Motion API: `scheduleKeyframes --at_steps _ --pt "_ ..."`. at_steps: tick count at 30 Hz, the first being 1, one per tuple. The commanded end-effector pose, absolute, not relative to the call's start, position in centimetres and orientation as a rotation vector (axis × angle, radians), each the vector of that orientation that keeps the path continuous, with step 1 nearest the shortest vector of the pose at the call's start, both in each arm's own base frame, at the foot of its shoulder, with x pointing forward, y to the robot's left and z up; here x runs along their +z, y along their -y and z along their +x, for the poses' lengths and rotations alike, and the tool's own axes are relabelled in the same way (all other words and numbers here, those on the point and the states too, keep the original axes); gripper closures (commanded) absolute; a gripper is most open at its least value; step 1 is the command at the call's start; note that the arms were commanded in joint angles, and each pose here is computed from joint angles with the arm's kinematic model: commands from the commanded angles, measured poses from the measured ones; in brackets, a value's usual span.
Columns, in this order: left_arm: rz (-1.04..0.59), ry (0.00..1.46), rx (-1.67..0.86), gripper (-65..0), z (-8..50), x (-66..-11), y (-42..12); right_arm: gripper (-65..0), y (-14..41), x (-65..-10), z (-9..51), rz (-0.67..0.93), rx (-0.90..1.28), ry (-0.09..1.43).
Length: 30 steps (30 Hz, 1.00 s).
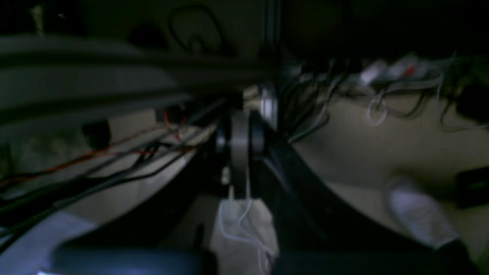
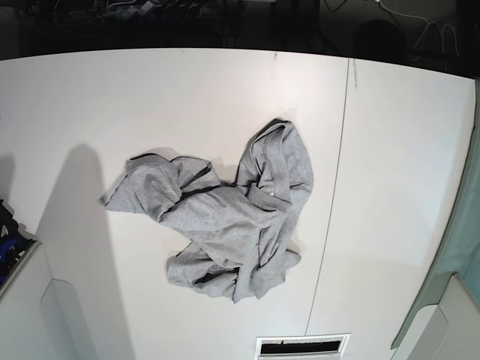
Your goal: Layout the t-shirt on the table in an organized manner, then fold the t-shirt properly
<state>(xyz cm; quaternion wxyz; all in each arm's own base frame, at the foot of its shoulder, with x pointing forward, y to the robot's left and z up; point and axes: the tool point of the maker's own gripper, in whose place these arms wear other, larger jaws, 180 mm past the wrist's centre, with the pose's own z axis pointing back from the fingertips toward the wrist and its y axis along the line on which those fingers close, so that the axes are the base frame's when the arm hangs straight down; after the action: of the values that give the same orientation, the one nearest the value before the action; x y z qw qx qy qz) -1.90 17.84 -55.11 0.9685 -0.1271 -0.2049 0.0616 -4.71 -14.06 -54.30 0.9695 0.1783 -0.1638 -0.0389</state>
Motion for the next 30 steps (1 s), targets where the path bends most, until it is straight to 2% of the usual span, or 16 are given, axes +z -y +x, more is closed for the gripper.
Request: scheduleKeyframes --at_steps 1,4,10,16,19,23,27,30 --pt "-0.274 0.432 0.138 -6.5 -2.1 -54.1 -18.2 -0.4 14.1 -53.0 -4.4 0.379 -0.074 0.370" --pt "-0.314 0.508 0.157 -8.6 0.0 -51.6 -19.1 -0.4 14.3 -50.2 -2.5 0.391 -0.044 0.451" --pt "-0.337 0.683 0.179 -26.7 4.7 -45.8 -22.0 -0.4 14.2 -44.6 2.5 0.408 0.079 0.621" --pt "-0.278 0.867 0.063 -27.7 10.2 -39.2 -25.4 -1.6 13.4 -39.6 9.4 0.402 0.162 0.841" --pt "-0.259 0.939 -0.038 -28.4 13.2 -36.4 -25.2 -9.0 13.4 -38.1 13.8 0.391 0.188 0.951" --pt "-0.214 1.002 -0.094 -37.0 17.5 -34.7 -25.7 -20.7 15.0 -37.5 19.5 0.286 0.167 1.006" --pt "-0.223 1.026 -0.197 -37.6 21.8 -34.7 -23.6 -21.9 16.8 -35.7 25.3 0.209 0.117 1.116" --pt "-0.249 1.040 -0.270 -37.6 24.8 -35.3 -20.8 -21.9 17.5 -35.3 28.6 0.196 0.108 1.145"
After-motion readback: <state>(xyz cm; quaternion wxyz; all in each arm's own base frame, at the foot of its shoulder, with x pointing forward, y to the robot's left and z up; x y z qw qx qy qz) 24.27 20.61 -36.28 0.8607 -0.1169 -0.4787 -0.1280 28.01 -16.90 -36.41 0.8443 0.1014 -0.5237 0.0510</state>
